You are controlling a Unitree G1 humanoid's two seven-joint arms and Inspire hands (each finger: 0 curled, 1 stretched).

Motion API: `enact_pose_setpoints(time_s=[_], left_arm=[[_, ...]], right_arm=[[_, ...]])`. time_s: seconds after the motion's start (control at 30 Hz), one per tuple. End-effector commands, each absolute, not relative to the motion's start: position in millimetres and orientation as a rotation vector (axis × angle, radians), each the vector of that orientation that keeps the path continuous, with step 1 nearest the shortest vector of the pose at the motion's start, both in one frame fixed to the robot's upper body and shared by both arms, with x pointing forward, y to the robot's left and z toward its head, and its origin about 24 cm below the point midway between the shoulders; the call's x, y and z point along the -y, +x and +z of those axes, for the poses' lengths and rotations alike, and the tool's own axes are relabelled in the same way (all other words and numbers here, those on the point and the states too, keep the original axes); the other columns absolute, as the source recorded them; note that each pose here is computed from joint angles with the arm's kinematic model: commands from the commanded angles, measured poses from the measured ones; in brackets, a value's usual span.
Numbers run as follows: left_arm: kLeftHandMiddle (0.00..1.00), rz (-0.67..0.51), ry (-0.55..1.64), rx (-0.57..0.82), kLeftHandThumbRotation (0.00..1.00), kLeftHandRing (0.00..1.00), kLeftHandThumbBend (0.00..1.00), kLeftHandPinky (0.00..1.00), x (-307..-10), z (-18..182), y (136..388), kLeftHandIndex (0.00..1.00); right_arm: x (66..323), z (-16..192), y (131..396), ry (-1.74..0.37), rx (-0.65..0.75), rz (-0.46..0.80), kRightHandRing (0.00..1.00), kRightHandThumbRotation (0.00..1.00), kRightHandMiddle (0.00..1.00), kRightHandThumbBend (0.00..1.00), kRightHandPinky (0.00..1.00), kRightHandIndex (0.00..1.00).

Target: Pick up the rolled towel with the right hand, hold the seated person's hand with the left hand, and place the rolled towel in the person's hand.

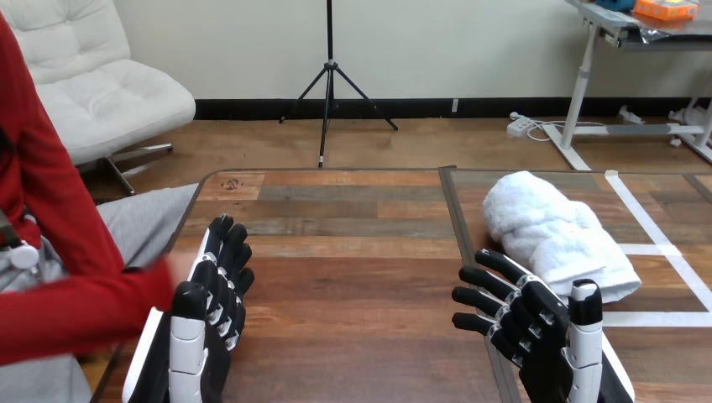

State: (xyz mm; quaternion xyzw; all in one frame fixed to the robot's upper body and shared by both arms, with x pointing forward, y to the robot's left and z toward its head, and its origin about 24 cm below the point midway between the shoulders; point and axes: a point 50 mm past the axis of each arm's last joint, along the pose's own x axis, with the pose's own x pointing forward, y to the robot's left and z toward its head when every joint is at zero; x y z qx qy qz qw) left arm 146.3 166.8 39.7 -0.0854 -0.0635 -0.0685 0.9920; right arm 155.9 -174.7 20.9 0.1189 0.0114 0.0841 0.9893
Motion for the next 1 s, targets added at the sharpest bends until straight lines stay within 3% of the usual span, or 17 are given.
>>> enact_pose_setpoints(time_s=[0.0, 0.5, 0.97], left_arm=[[1.0, -0.151, -0.177, 0.232, 1.0, 1.0, 0.9, 1.0, -162.8, 58.9, 157.3, 1.0], [1.0, -0.148, -0.168, 0.23, 1.0, 1.0, 0.89, 1.0, -163.4, 59.2, 158.7, 1.0], [1.0, -0.15, -0.175, 0.243, 1.0, 1.0, 0.89, 1.0, -162.5, 57.9, 161.2, 1.0]], right_arm=[[168.6, 41.4, 167.4, 0.242, 0.08, 0.201, 0.76, 1.0, 0.79, 0.92, 0.68, 0.81], [168.7, 40.4, 172.5, 0.224, 0.085, 0.223, 0.76, 1.0, 0.79, 0.9, 0.67, 0.81], [179.0, 45.9, 204.2, 0.106, 0.112, 0.263, 0.78, 1.0, 0.81, 0.9, 0.72, 0.82]])
